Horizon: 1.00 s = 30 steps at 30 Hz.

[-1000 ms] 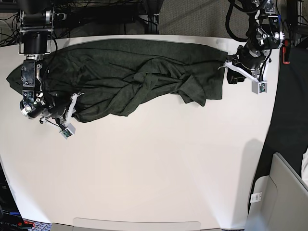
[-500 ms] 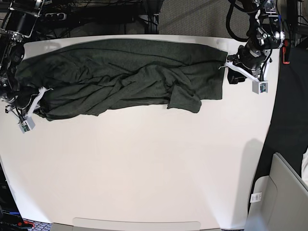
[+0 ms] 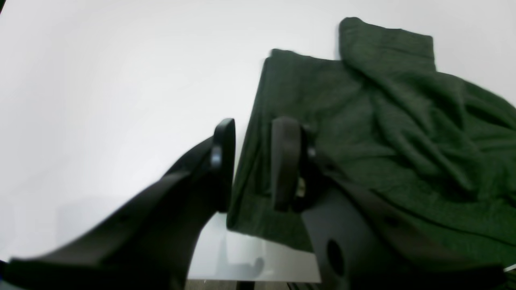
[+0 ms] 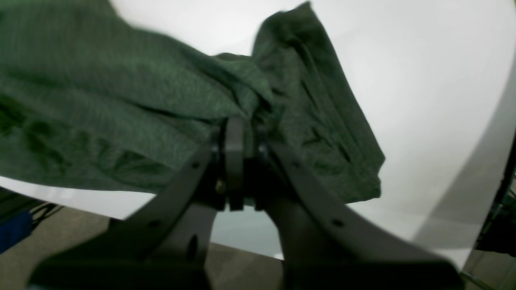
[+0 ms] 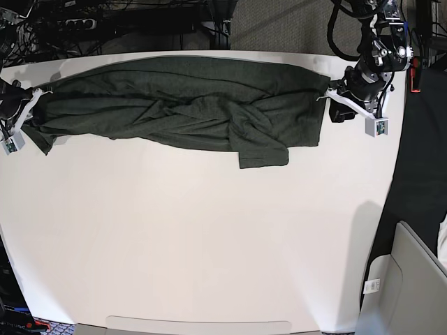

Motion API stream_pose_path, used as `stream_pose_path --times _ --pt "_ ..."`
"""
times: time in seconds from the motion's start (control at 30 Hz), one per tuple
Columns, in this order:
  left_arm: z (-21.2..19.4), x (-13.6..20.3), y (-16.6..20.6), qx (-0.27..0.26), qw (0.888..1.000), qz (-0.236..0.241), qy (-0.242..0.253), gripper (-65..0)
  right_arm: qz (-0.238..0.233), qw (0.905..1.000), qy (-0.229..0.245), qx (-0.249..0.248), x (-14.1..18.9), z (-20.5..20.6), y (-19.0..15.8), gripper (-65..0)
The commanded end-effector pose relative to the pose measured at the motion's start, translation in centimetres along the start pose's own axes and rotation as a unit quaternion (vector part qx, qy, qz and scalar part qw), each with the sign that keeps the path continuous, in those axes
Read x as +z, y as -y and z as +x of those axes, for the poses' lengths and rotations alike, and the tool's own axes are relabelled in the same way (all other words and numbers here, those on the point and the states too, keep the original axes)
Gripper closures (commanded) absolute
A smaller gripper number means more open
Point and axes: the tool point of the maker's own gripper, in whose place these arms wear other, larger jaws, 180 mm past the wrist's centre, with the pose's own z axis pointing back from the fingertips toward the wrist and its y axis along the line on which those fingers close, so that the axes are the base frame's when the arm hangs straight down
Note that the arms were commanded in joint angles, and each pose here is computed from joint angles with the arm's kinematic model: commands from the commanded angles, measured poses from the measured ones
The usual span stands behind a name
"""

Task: Fold the T-shirt properly
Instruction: 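Grasp both shirt ends with the right and left grippers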

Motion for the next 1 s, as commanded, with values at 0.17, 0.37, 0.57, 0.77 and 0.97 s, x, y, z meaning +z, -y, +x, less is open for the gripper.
stream_pose_path --times 0.17,0.37,0.57,0.77,0.97 --pt "1.2 0.4 0.0 -0.008 1.0 -0.001 0.022 -15.6 -0.042 0.999 0.013 0.007 1.6 0.1 2.1 -10.1" --pt "1.1 0.4 0.0 -0.008 1.0 -0.002 0.019 -16.0 -0.079 0.9928 0.073 -0.052 3.6 0.2 3.0 -26.2" --pt "0.9 0.4 0.1 -0.008 1.0 -0.002 0.015 -20.9 -0.041 0.9897 0.125 -0.057 3.8 2.2 0.6 -26.2" --pt "0.0 0.4 0.5 0.002 1.0 -0.015 -0.012 -24.4 0.062 0.9871 0.139 -0.052 1.1 3.6 -5.2 -26.2" --pt "-1.4 0.5 1.9 0.023 0.997 -0.053 -0.054 -30.8 0.094 0.99 0.104 -0.018 -2.1 3.8 -9.7 -26.2"
